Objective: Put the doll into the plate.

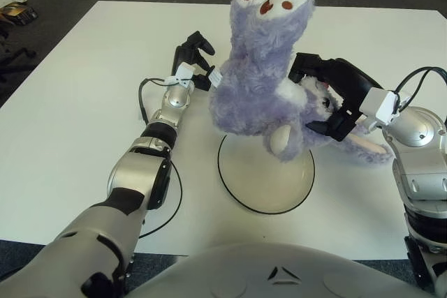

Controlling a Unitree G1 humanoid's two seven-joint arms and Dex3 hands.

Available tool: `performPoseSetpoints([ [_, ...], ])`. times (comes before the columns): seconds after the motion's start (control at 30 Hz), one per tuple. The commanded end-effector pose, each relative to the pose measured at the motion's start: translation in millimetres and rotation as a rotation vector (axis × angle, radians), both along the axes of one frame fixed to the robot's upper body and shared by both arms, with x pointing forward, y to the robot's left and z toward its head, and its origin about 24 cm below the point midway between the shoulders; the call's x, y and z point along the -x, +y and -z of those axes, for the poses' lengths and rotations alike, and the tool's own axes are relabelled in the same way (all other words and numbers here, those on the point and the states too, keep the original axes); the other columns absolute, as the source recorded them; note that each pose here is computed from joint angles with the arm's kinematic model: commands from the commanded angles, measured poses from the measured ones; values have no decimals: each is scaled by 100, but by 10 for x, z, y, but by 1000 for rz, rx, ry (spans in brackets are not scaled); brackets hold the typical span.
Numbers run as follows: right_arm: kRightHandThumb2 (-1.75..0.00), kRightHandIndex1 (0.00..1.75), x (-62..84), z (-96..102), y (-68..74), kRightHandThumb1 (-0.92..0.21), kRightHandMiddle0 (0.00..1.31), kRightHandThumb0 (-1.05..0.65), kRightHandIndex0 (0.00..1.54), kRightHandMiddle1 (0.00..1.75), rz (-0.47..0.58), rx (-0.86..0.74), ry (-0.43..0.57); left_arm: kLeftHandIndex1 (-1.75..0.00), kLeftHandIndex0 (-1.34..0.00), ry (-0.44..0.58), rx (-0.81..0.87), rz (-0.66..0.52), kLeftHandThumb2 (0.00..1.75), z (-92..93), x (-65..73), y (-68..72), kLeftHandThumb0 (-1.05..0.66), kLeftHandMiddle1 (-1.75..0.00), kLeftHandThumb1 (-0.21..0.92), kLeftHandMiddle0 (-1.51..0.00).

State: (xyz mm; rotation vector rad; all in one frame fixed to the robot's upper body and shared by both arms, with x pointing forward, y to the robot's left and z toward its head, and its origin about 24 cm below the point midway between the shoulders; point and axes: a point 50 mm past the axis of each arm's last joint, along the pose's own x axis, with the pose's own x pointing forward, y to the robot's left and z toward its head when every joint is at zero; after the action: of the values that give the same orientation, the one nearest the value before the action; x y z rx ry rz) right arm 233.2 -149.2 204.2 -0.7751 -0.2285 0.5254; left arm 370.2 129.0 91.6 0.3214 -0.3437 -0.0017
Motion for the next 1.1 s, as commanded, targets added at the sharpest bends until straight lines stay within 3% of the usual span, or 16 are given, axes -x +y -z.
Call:
performPoseSetpoints([
  [0.0, -161, 174, 33, -65, -1, 3, 80, 0, 85, 146, -10, 18, -48, -175, -77, -11, 6, 5, 170, -66, -35, -17, 0, -144, -12, -100],
  [0.23, -129, 175, 41, -80, -8, -22, 76, -1, 62, 132, -2, 56, -73, -175, -79, -20, 2, -2, 170, -74, -34, -17, 0, -144, -12, -98],
  [0.37, -110, 172, 52, -86, -18, -40, 62, -1, 46, 144, -20, 74, -77, -175, -78, -18, -11, -2, 170, -77, -38, -25, 0, -145, -12, -98],
  [0.4, -98, 163, 52, -85, -18, -48, 58, -14, 35, 148, -24, 73, -75, -175, -77, -16, -11, 0, 170, -76, -39, -25, 0, -144, -12, -99],
  [0.47, -84, 151, 53, -83, -21, -57, 54, -26, 25, 151, -27, 71, -73, -175, -77, -15, -6, 2, 170, -75, -38, -27, 0, -144, -12, -99],
  [0.6, -67, 134, 56, -83, -25, -68, 49, -35, 17, 152, -33, 80, -76, -175, -77, -14, -1, -2, 170, -73, -37, -27, 0, -144, -12, -100],
  [0.63, -74, 131, 57, -82, -28, -60, 43, -35, 17, 150, -33, 84, -78, -175, -77, -13, -3, -3, 170, -72, -38, -27, 0, -145, -12, -100],
  [0.67, -88, 124, 58, -82, -31, -46, 31, -35, 16, 147, -32, 85, -79, -175, -77, -12, -5, -4, 171, -72, -39, -27, 0, -145, -13, -100],
  [0.77, -106, 113, 61, -83, -35, -27, 16, -36, 15, 142, -33, 90, -87, -175, -79, -7, -3, 2, 172, -70, -40, -28, 0, -145, -14, -101],
  [1.07, -112, 94, 68, -82, -48, -19, 3, -40, 13, 129, -42, 127, -96, -175, -80, -8, 17, 12, 172, -71, -37, -24, 0, -145, -14, -99],
])
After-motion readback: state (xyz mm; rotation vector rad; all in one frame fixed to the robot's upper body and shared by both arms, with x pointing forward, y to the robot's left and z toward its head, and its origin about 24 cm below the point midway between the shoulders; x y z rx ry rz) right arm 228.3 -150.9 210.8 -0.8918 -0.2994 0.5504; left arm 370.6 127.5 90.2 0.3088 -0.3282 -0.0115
